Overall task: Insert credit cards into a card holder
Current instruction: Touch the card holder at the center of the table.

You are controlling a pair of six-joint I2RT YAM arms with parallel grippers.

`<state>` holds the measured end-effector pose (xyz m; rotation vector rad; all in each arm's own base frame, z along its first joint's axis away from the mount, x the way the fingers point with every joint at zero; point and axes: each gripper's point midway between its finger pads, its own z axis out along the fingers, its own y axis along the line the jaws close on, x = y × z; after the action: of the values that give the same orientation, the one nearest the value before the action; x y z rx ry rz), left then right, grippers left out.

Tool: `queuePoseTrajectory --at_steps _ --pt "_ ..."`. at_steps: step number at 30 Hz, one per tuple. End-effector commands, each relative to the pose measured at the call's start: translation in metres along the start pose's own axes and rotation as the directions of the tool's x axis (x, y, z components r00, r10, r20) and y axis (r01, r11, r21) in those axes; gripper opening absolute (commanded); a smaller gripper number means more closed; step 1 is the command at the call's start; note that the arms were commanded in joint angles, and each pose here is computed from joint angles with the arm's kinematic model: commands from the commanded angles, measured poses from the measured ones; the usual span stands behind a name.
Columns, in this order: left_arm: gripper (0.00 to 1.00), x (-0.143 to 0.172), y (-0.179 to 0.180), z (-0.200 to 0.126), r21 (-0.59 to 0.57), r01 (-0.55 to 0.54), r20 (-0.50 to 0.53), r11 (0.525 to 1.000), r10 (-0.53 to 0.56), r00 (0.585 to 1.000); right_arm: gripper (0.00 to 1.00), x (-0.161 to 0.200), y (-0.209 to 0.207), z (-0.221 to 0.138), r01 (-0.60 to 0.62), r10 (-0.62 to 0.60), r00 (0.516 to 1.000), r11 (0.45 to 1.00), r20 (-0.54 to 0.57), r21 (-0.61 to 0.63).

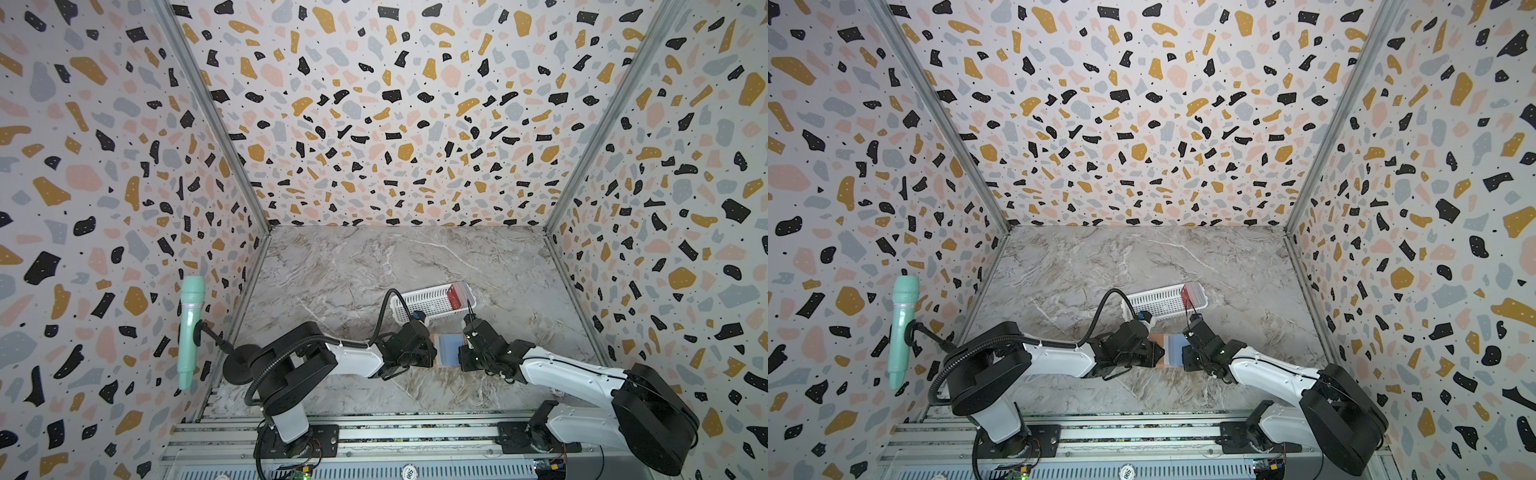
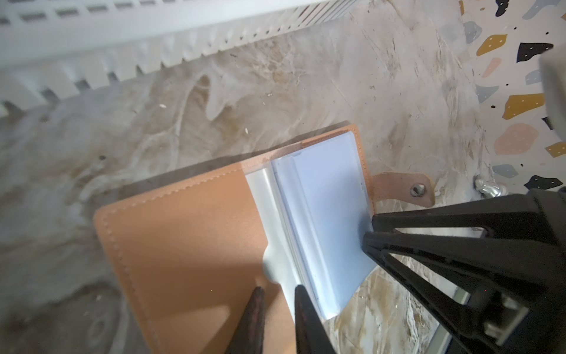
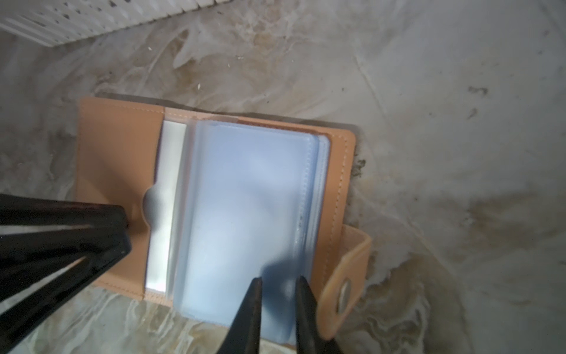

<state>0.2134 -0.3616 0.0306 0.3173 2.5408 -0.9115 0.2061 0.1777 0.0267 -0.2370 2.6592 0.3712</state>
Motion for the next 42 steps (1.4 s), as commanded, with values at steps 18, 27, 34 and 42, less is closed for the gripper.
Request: queuePoseTrajectory --at_steps 18,27,34,42 --pt "0.23 -0.011 -0.013 -0.017 0.09 -0.001 0.107 0.996 -0.009 0.994 0.22 -0.026 0.014 -0.024 0.003 0.007 0.991 0.998 0.133 -0.071" --pt "0.3 -0.043 -0.043 -0.04 0.186 -0.043 0.232 0.982 -0.001 0.973 0.28 -0.057 0.017 -0.046 0.028 -0.008 0.971 0.996 0.239 -0.082" --pt "0.39 -0.065 -0.058 -0.052 0.209 -0.058 0.312 0.976 -0.011 0.95 0.49 -0.108 0.001 -0.069 0.052 -0.038 0.948 0.998 0.317 -0.038" --pt "0.49 -0.082 -0.063 -0.056 0.194 -0.057 0.355 0.979 -0.016 0.935 0.9 -0.158 -0.028 -0.074 0.061 -0.053 0.933 0.998 0.357 -0.011"
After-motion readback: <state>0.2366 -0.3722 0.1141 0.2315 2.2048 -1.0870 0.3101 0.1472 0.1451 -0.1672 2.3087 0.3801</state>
